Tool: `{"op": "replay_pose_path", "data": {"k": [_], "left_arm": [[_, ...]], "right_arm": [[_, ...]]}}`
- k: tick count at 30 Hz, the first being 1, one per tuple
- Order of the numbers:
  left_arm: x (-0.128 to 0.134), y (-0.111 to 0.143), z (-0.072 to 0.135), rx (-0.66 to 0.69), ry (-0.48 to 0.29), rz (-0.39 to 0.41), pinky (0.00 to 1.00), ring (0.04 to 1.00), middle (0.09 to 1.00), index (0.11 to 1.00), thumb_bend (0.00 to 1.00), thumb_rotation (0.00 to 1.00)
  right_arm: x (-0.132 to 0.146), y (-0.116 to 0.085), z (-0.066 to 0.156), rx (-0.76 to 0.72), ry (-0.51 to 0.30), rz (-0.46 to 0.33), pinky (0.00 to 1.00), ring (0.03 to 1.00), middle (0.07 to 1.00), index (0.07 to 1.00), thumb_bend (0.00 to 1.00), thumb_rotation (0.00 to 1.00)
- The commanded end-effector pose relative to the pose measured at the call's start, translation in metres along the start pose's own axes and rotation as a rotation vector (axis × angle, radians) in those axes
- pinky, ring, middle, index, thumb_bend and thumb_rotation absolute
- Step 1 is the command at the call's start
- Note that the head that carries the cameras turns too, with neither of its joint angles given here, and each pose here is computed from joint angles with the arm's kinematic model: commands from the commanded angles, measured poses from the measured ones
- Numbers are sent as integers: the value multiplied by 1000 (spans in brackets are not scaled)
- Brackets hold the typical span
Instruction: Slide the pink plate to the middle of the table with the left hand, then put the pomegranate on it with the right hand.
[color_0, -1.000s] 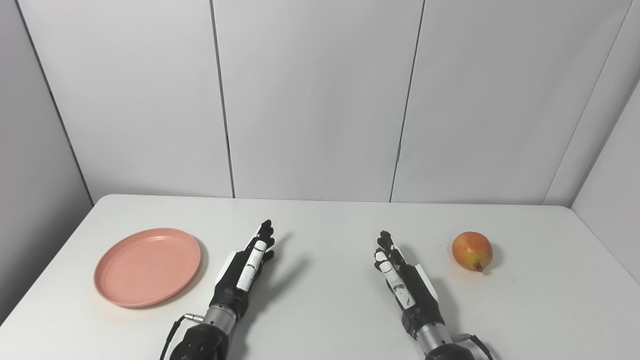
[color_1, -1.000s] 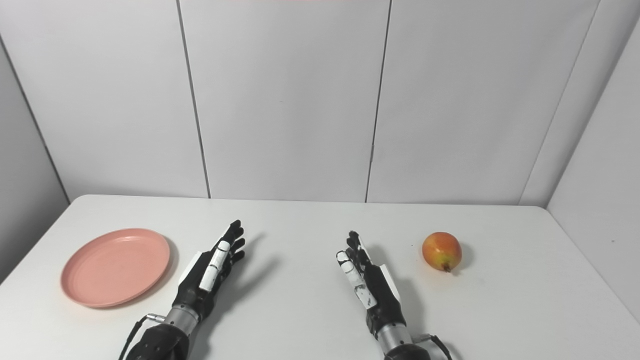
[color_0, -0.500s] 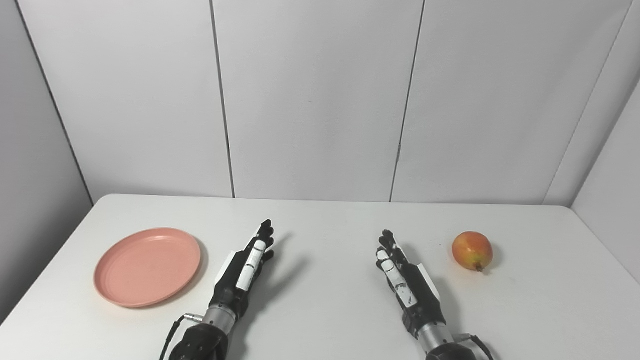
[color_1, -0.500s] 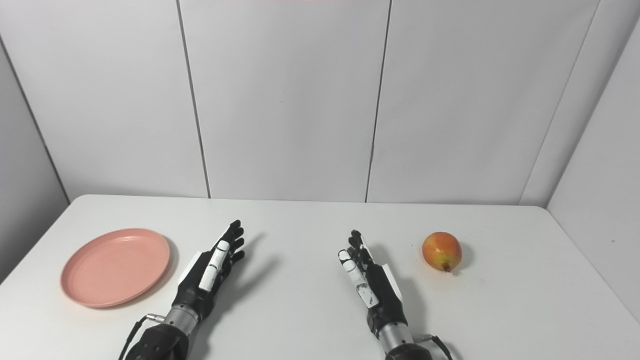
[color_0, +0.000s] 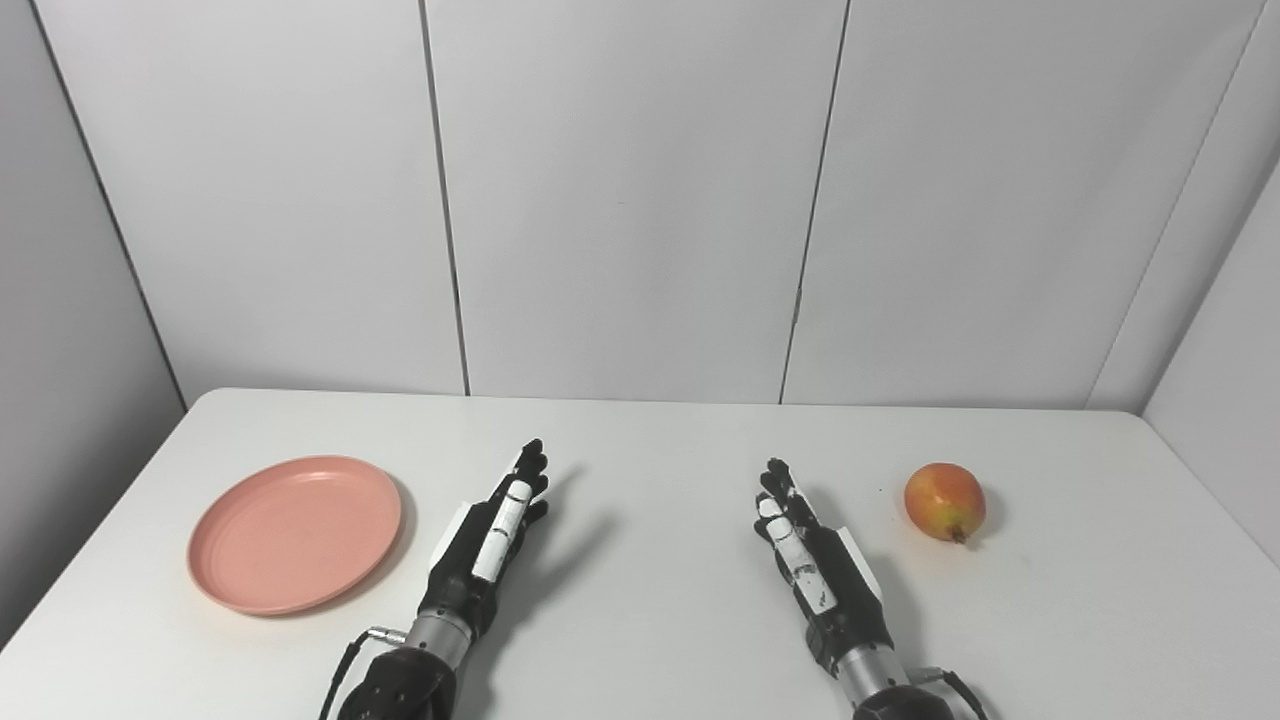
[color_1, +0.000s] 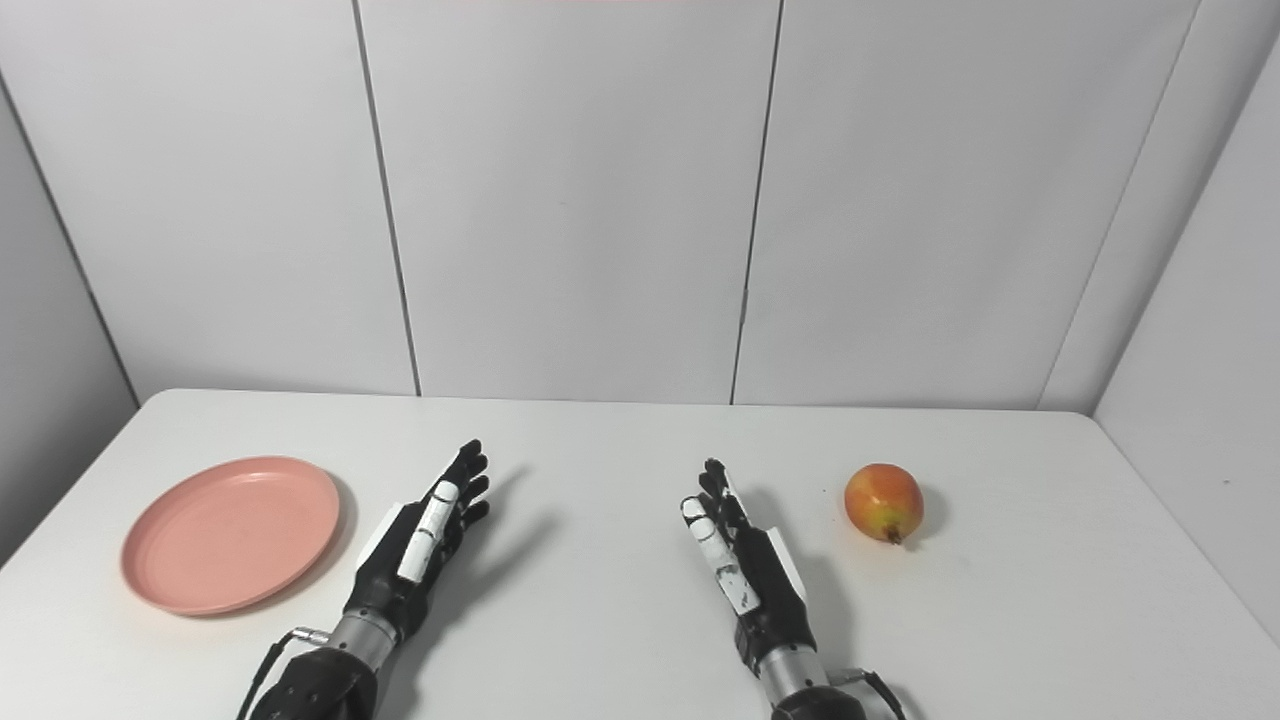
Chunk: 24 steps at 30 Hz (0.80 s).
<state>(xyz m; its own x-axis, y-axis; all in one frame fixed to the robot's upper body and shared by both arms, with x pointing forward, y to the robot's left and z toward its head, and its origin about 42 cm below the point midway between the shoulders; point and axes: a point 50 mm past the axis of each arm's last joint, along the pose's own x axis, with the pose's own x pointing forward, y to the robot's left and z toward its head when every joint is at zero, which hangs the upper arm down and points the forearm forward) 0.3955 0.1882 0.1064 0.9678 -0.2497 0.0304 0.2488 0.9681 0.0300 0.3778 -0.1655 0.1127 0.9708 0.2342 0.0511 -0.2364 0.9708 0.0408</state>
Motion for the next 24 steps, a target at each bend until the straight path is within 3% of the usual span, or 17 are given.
{"op": "replay_pose_path", "data": {"k": [1, 9, 17, 24], "left_arm": [[-5, 3, -5, -10, 12, 9, 962, 986, 1000, 1000, 483, 1000], [-3, -3, -4, 3, -45, 10, 966, 993, 1000, 1000, 502, 1000], [5, -10, -4, 21, -116, 91, 941, 966, 985, 985, 532, 1000], [15, -3, 4, 7, -157, 158, 953, 969, 983, 981, 546, 1000]], "right_arm": [[7, 0, 10, -7, -55, 3, 971, 985, 1000, 1000, 598, 827], [3, -7, 7, 19, -60, -9, 969, 989, 1000, 1000, 583, 774], [-1, -23, 5, 21, -55, 2, 979, 1000, 1000, 1000, 500, 804], [0, -31, 1, 19, -46, -7, 999, 1000, 1000, 1000, 542, 817]]}}
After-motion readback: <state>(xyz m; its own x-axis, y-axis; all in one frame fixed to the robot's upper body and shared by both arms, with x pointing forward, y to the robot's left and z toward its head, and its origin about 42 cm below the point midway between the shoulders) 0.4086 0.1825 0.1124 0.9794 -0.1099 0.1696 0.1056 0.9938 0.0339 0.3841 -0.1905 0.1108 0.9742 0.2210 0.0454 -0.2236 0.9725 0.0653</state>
